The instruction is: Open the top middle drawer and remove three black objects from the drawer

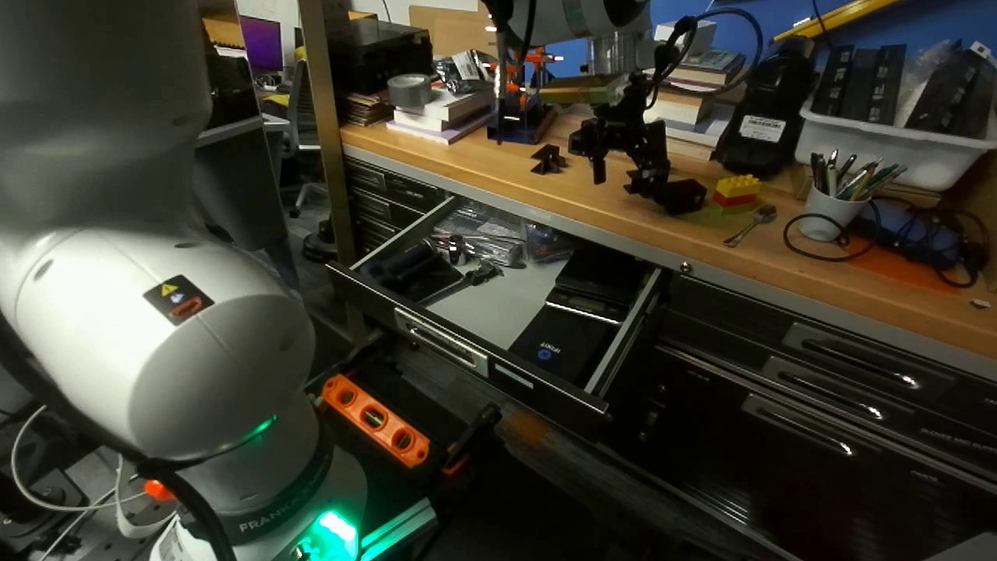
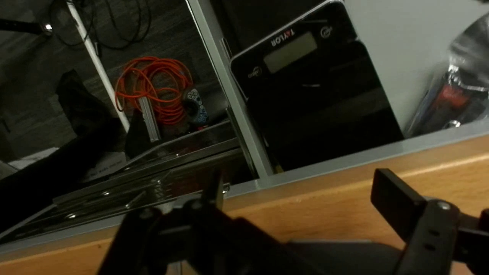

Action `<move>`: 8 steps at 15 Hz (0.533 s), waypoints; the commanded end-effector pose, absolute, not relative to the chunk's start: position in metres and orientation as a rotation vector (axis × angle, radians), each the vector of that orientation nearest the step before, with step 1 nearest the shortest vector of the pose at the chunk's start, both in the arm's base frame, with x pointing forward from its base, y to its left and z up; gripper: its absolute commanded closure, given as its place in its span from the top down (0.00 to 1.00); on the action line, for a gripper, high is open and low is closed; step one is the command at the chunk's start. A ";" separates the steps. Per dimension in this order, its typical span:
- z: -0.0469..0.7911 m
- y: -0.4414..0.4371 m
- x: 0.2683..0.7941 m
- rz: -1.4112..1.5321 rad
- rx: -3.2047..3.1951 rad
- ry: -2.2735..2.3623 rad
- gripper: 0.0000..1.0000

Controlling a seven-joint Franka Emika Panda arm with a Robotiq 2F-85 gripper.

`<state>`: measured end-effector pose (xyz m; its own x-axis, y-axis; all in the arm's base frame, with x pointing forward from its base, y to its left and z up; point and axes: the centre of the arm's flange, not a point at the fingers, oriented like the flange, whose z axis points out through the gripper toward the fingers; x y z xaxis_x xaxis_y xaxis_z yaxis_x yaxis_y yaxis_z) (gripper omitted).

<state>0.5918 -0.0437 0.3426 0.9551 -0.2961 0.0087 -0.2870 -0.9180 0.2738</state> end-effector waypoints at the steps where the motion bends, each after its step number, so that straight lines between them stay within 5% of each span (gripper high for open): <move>1: 0.349 -0.038 0.507 0.007 2.924 -0.170 1.00; 8: 0.361 -0.028 0.429 0.122 3.095 0.239 1.00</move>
<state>0.4783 -0.0269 0.3382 0.9983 0.0560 0.0159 0.0535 -0.9900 0.1302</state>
